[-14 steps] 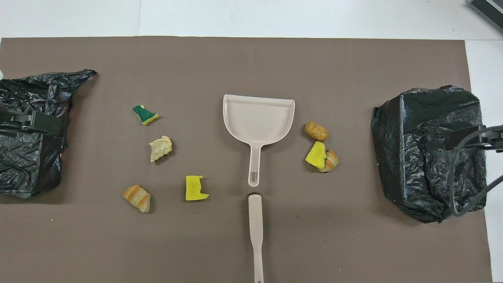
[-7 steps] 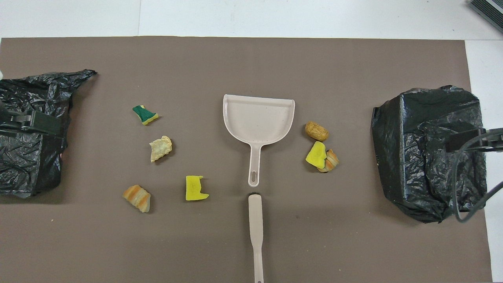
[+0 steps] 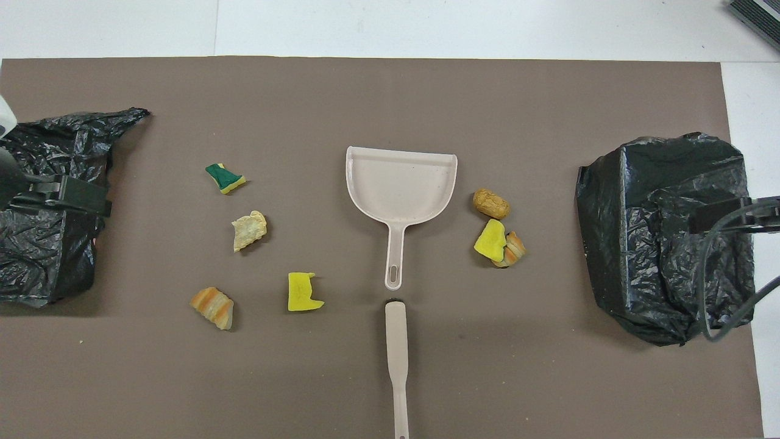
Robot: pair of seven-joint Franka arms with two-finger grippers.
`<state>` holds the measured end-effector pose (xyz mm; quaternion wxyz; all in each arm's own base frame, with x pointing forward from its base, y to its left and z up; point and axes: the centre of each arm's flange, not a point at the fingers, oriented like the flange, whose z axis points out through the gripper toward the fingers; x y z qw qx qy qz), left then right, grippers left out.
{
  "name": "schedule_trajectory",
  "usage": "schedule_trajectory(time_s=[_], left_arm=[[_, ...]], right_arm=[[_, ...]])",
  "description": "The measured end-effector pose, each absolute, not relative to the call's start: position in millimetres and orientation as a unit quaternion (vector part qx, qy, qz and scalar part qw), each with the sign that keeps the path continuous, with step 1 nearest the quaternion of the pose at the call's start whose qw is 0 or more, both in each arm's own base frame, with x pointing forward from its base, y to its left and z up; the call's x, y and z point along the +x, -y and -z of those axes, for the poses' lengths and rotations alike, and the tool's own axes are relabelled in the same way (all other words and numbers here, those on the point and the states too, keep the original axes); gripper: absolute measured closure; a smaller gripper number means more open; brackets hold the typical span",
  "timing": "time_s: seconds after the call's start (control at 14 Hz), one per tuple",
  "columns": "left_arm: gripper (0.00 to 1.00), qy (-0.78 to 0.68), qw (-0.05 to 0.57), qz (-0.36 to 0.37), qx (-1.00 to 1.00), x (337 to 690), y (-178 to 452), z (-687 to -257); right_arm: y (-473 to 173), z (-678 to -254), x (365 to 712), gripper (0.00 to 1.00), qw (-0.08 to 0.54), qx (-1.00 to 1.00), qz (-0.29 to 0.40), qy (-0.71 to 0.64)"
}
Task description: Sweep and dump trash in bin
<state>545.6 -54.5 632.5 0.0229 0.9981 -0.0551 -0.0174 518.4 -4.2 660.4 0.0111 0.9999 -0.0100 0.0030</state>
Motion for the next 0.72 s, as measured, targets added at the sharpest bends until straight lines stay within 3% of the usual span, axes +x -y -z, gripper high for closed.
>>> schedule_trajectory(time_s=[0.22,0.72], left_arm=[[0.0,0.077,0.024,0.017,0.997,535.8,80.6,-623.4],[0.0,0.096,0.023,0.008,0.995,502.6,175.4,-554.3]], right_arm=[[6.1,-660.2,518.5,0.0,0.011,1.0,-0.003,0.012],[6.9,-664.3,525.4,0.0,0.011,0.999,-0.034,0.012]])
